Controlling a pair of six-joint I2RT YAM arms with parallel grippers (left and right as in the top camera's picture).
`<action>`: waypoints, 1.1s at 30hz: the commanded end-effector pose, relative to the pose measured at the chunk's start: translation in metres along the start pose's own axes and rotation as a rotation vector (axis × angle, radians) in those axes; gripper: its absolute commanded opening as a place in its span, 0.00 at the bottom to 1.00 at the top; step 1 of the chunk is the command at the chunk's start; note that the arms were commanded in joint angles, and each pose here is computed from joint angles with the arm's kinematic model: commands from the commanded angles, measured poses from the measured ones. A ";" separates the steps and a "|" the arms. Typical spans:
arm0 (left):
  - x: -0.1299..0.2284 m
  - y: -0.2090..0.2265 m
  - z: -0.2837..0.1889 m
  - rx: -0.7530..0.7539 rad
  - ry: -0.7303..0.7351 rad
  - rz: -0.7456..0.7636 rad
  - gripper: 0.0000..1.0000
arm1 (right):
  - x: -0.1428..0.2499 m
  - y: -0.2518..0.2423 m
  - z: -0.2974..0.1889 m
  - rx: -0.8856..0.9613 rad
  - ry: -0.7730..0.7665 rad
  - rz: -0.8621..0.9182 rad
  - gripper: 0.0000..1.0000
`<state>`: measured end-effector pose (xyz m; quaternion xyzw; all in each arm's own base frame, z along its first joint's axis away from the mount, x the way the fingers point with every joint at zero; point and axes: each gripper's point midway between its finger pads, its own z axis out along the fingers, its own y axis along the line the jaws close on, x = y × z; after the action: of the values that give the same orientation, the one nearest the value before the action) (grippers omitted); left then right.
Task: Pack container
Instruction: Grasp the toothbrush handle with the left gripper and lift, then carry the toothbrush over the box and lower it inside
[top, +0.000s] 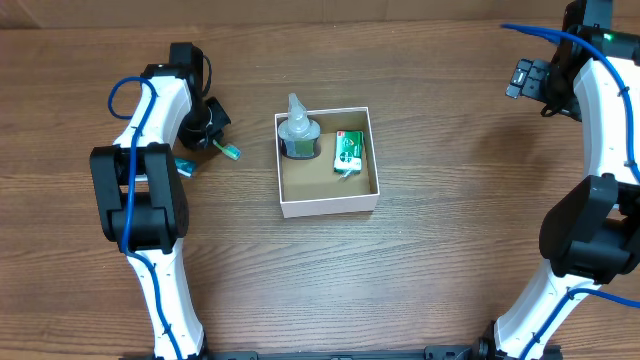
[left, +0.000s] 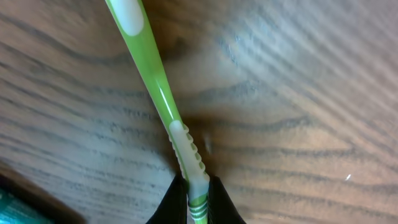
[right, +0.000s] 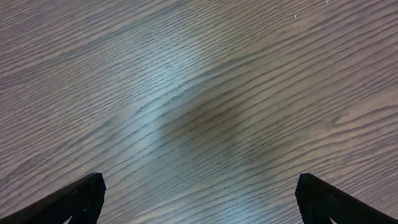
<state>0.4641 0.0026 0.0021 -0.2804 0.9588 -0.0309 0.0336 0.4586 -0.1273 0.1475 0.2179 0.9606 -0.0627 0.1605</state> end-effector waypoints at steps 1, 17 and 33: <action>0.006 -0.004 -0.005 0.015 0.049 0.056 0.04 | 0.001 0.000 0.001 0.012 0.000 -0.007 1.00; 0.011 -0.080 -0.216 0.195 -0.190 0.615 0.04 | 0.001 0.000 0.001 0.012 0.000 -0.007 1.00; 0.171 -0.189 -0.258 0.221 -0.254 1.177 0.04 | 0.001 0.000 0.001 0.012 0.000 -0.007 1.00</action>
<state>0.4161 -0.2228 0.2456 0.2628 0.9472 -0.0849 0.1629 0.4585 -0.1272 0.1474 0.2178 0.9607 -0.0626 0.1604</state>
